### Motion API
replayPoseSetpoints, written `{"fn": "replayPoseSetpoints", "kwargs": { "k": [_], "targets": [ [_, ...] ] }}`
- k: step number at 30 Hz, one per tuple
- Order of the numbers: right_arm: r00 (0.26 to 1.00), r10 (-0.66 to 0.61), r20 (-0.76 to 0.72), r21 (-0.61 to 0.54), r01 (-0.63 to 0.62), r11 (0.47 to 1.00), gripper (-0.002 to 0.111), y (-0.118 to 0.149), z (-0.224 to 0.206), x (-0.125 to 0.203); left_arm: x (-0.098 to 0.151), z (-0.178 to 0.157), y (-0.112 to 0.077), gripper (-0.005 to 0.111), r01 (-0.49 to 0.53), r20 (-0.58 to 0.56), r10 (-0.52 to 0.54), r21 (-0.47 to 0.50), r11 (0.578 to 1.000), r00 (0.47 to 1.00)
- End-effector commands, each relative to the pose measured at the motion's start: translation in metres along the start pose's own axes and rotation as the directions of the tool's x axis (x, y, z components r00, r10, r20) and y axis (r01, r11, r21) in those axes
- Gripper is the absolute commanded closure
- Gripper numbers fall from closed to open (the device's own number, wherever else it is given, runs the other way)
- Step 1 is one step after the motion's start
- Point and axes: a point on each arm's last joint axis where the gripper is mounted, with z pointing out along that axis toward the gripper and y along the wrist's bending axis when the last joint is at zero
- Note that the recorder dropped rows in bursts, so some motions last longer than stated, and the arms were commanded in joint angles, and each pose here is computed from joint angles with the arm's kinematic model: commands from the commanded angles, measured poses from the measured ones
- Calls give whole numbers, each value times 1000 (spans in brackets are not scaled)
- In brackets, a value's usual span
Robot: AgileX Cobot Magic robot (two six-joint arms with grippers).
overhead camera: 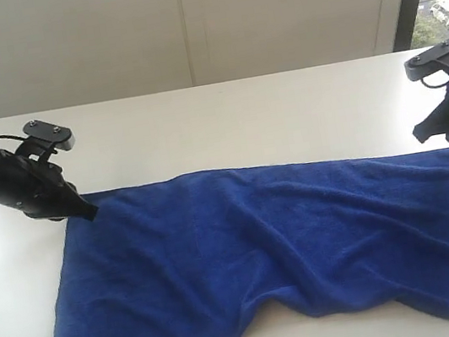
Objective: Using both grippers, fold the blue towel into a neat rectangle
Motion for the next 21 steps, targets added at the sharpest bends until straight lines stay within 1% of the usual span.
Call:
{"fn": "replayPoseSetpoints", "kwargs": {
  "k": [1,4,8,10,13,15,17,21],
  "targets": [
    [1000,5,-14,-27,-5,1000,108,-9,2,-5,-11,6,3,107,21,25,-22,24,999,999],
    [999,-2,-32,-35,1,999,108,-8,9,-5,-15,12,7,107,16,38,-16,17,1000,999],
    [997,-29,-74,-33,26,999,108,-8,19,0,-13,26,10,107,29,25,-30,28,999,999],
    [994,-43,-105,-24,40,999,108,-9,27,3,-13,28,10,107,28,23,-29,27,999,999],
    [990,-30,-140,-13,28,1000,108,-12,43,10,-12,29,10,107,-14,22,13,27,1000,1000],
    [991,-27,-130,2,27,1000,108,-14,46,10,-10,30,11,107,-37,10,37,23,999,999],
    [995,-31,-96,27,33,999,108,-19,46,7,-6,33,12,107,-82,-20,83,12,997,996],
    [998,-44,-54,58,48,997,108,-25,44,-1,-8,33,16,107,-92,-4,92,-30,995,996]
  ]
}}
